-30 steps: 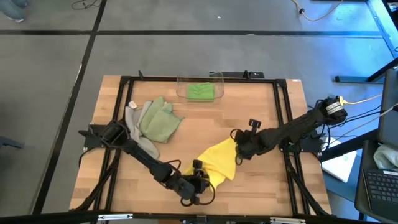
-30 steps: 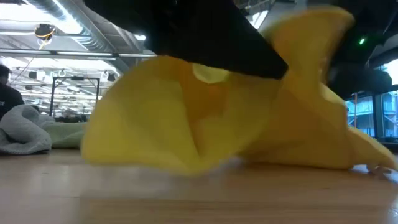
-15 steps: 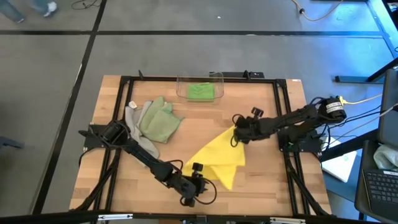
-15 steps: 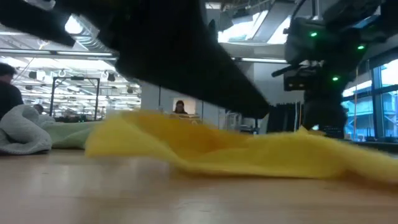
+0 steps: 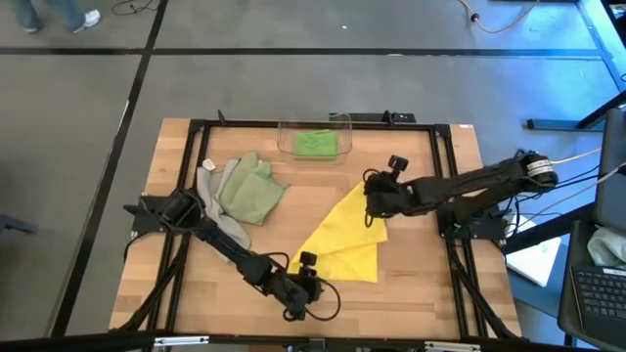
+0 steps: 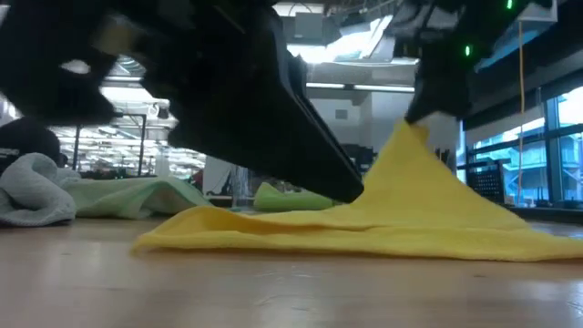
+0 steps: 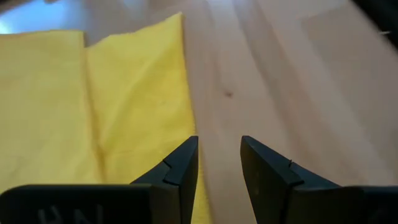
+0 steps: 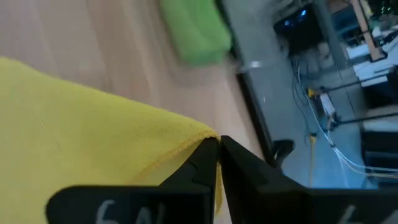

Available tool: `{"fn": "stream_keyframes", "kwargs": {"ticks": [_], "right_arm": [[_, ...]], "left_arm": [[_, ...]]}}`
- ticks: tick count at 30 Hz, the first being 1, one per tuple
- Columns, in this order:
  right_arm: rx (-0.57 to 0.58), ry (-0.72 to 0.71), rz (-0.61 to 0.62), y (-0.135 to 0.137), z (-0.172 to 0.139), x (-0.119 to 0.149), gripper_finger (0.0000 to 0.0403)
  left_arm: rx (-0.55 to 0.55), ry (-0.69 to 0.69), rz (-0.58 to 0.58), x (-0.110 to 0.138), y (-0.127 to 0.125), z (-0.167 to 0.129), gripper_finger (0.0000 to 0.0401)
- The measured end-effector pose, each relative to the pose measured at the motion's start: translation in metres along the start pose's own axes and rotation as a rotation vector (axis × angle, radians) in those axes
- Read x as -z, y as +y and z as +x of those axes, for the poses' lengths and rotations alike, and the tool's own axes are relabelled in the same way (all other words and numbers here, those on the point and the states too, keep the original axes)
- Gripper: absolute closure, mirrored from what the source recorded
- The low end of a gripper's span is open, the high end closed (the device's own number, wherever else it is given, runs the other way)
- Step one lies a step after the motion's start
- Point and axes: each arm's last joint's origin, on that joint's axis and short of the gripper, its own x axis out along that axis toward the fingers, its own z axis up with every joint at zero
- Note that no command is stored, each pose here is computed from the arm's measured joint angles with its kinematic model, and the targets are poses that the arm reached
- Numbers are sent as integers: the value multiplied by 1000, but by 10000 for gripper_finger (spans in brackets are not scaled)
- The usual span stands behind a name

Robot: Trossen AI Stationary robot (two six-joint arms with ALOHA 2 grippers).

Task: Fold microfiber towels
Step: Fold the yellow microfiber cloth

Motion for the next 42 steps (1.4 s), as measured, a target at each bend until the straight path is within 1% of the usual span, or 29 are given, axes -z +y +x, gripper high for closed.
{"fn": "stream_keyframes", "kwargs": {"ticks": [3, 7, 13, 16, 18, 21, 23, 26, 28, 30, 31, 32, 33, 35, 37, 38, 39, 40, 42], "right_arm": [[-31, -22, 38, -14, -12, -3, 377], [-34, -17, 68, -29, -16, 2, 377], [-71, 33, 98, -34, -3, 7, 377], [-86, 43, 73, -31, 8, 10, 365], [-105, 37, 59, -29, 15, 12, 341], [-127, 43, 44, -27, 25, 16, 281], [-114, 31, 39, -26, 29, 17, 231], [-48, 17, 12, -27, 29, 16, 156], [-23, 7, 16, -30, 27, 14, 116], [-45, -21, 56, -32, 21, 10, 88], [-79, -40, 82, -32, 16, 7, 79], [-141, -58, 108, -31, 10, 5, 74], [-226, -76, 125, -29, 4, 4, 71], [-461, -98, 147, -20, -9, 3, 70], [-707, -85, 151, -7, -22, 4, 73], [-810, -71, 143, 2, -28, 7, 77], [-890, -51, 120, 12, -34, 13, 79], [-937, -37, 97, 22, -38, 19, 83], [-960, -14, 56, 43, -42, 36, 90]], "left_arm": [[-46, -4, -11, -1, 7, 3, 287], [-63, 0, -26, -1, 14, 6, 287], [-70, 0, -34, -2, 18, 8, 287], [-69, -4, -37, -2, 17, 8, 287], [-68, -5, -38, -2, 17, 8, 287], [-65, -6, -34, -2, 16, 7, 287], [-63, -6, -34, -2, 15, 7, 287], [-64, -6, -36, -2, 16, 7, 287], [-67, -5, -40, -2, 17, 8, 287], [-73, -2, -44, -2, 20, 9, 287], [-75, 3, -44, -2, 21, 10, 287], [-78, 8, -43, -1, 22, 10, 287], [-80, 15, -41, -1, 23, 10, 287], [-83, 26, -35, 0, 23, 11, 287], [-91, 42, -21, 2, 23, 10, 287], [-104, 50, -14, 3, 23, 10, 287], [-127, 53, -10, 4, 23, 9, 287], [-154, 52, -8, 4, 24, 9, 287], [-217, 44, -9, 3, 27, 9, 287]]}}
